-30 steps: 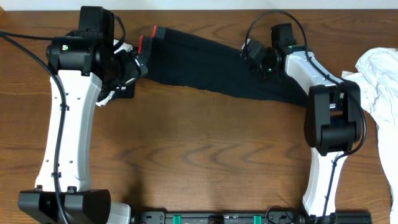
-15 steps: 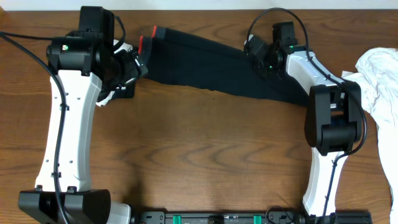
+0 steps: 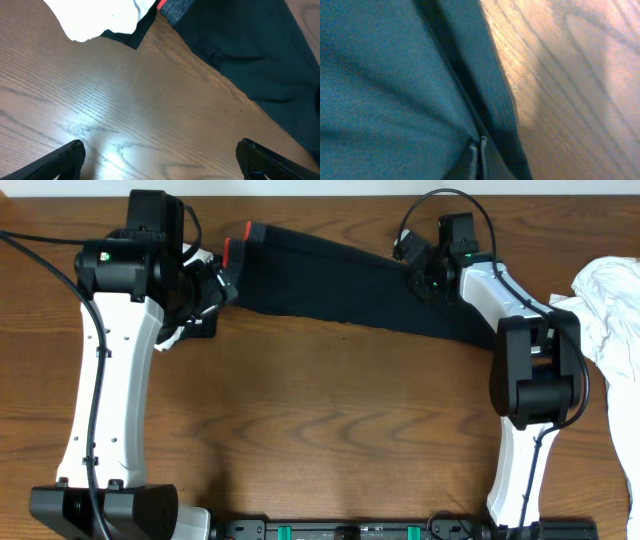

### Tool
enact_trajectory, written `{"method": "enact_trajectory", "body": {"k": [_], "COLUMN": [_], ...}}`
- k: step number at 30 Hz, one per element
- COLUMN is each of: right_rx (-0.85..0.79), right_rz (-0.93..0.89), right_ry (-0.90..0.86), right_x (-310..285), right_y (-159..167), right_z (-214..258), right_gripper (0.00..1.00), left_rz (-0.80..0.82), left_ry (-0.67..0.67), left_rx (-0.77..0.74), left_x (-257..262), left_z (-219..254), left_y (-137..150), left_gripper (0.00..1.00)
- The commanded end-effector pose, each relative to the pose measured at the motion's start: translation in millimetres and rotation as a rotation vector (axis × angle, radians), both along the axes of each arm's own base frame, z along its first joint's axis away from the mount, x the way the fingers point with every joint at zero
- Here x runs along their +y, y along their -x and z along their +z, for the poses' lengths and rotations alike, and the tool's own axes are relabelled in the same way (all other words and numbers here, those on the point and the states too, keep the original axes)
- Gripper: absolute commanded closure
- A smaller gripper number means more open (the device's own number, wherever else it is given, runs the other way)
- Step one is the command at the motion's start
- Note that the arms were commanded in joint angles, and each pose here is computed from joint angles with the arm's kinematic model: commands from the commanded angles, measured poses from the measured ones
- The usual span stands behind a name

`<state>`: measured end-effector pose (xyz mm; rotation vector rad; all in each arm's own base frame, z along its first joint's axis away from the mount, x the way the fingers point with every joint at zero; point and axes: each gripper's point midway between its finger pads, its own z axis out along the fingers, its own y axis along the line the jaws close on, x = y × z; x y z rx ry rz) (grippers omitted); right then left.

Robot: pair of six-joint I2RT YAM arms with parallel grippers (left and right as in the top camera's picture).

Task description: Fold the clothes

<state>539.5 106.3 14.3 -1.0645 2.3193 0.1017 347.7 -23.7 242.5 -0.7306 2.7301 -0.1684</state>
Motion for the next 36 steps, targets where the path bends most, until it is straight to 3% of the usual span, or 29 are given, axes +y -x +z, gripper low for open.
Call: {"method": "enact_trajectory", "body": {"k": [1, 3, 7, 9, 12, 16, 21, 28, 36], "right_rx": [0.044, 0.020, -0.060, -0.104, -0.147, -0.074, 0.135, 0.433, 0.535], "right_rz": [-0.099, -0.140, -0.199, -0.312, -0.558, -0.777, -0.939, -1.200, -1.306], "right_ry": [0.005, -0.005, -0.024, -0.016, 0.013, -0.025, -0.129, -0.240, -0.457], "right_x": [-18.8, -21.2, -26.8, -42.8, -83.0, -126.6, -169.8, -232.6, -263.5], "right_y": [-0.8, -7.4, -20.8, -27.6, -26.3, 7.2, 68.1, 146.2, 186.0], "right_z": [-22.2, -14.8, 20.6, 43.6, 78.3, 109.9, 123.0, 96.5, 46.6], "right_gripper": [0.84, 0.80, 0.60, 0.59, 0.46, 0.44, 0.44, 0.42, 0.43], "left_rz": [0.002, 0.002, 0.002, 0.002, 0.002, 0.002, 0.002, 0.002, 0.002], "left_ry": [-0.008, -0.008, -0.008, -0.008, -0.008, -0.008, -0.008, -0.008, -0.008], "left_rx": [-0.007, -0.007, -0.007, -0.007, -0.007, -0.007, -0.007, -0.007, -0.007], "left_x": [1.9, 1.9, 1.9, 1.9, 1.9, 1.9, 1.9, 1.9, 1.9], "left_z": [3.1, 3.1, 3.1, 3.1, 3.1, 3.1, 3.1, 3.1, 3.1], "left_y": [-0.7, -0.7, -0.7, -0.7, -0.7, -0.7, -0.7, -0.7, -0.7], "left_gripper": [0.02, 0.02, 0.02, 0.02, 0.02, 0.02, 0.02, 0.02, 0.02]}}
